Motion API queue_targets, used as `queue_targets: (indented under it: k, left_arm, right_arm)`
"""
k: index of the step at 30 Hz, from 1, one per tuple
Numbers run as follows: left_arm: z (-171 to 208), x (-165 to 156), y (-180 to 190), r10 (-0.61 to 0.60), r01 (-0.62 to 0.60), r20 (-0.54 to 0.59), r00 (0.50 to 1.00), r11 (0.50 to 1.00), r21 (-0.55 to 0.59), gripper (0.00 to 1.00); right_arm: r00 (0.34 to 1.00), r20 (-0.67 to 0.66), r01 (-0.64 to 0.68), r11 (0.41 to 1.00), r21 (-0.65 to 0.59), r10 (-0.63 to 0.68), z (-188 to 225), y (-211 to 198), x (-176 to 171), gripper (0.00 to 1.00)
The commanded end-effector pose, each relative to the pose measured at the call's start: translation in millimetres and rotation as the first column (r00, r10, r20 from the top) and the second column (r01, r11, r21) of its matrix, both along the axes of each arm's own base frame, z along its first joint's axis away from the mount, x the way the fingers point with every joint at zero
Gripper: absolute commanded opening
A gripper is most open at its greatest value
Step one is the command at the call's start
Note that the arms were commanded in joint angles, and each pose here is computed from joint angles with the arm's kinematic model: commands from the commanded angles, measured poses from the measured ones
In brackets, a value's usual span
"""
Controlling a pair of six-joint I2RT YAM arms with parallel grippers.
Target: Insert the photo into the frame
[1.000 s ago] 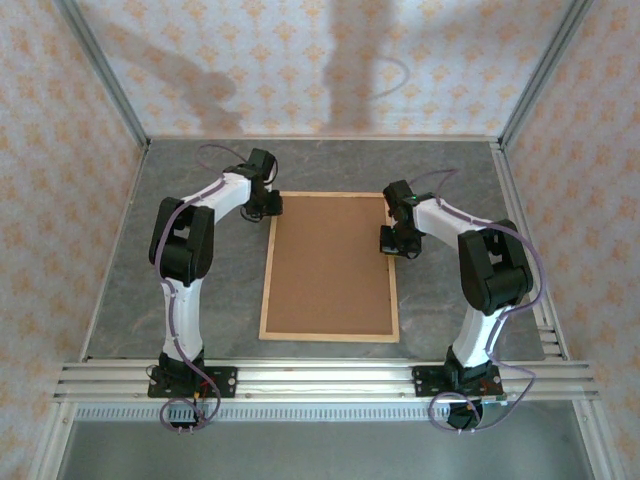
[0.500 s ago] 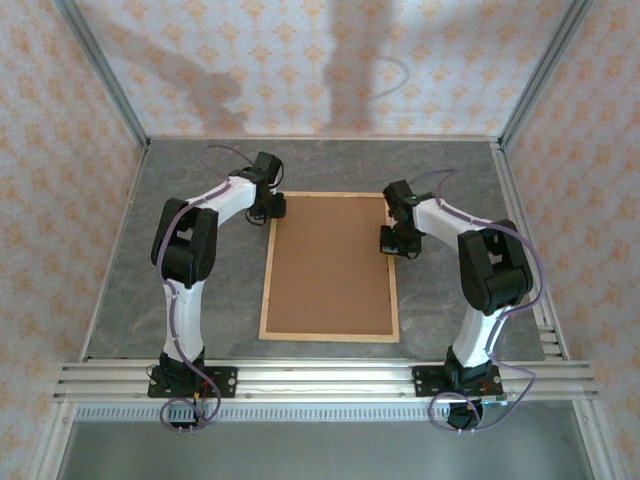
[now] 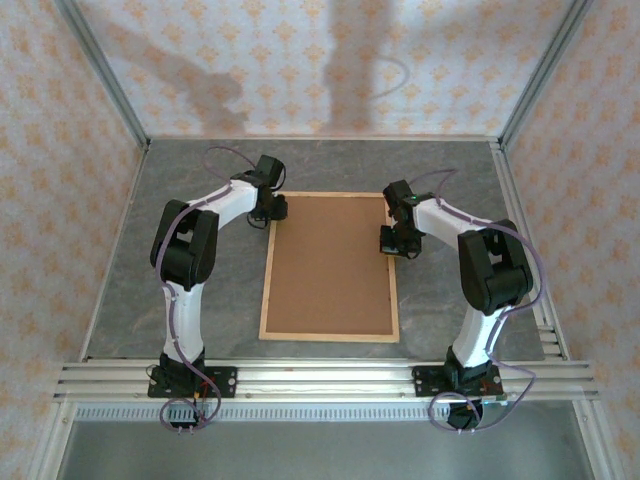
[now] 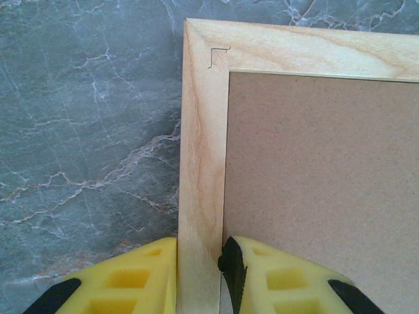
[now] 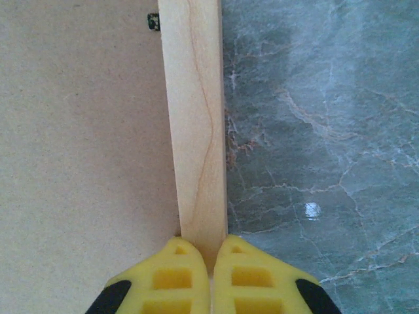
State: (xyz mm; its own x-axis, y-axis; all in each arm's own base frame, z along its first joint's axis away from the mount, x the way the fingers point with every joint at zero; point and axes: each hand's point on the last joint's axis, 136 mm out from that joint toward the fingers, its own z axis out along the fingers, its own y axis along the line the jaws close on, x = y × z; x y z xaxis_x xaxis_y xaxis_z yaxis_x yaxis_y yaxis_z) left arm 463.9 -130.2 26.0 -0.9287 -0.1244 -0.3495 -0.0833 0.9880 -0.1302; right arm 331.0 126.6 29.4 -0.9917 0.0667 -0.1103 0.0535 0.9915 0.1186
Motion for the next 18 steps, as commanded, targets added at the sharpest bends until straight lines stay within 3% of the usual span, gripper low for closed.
queue_targets:
  k: [1, 18]
  left_arm:
    - [-60.7, -98.0, -13.5, -0.07, 0.078, -0.377, 0.924, 0.997, 0.005, 0.26]
    - [-63.2, -102.0, -24.9, -0.111, 0.118, -0.426, 0.898, 0.993, -0.012, 0.25]
  right_arm:
    - [1.0, -0.026, -0.013, 1.0, -0.027, 0.012, -21.7, -1.8, -2.8, 0.06]
    - [1.0, -0.02, -0.013, 1.0, -0.021, 0.012, -20.0, -0.9, -1.6, 0.06]
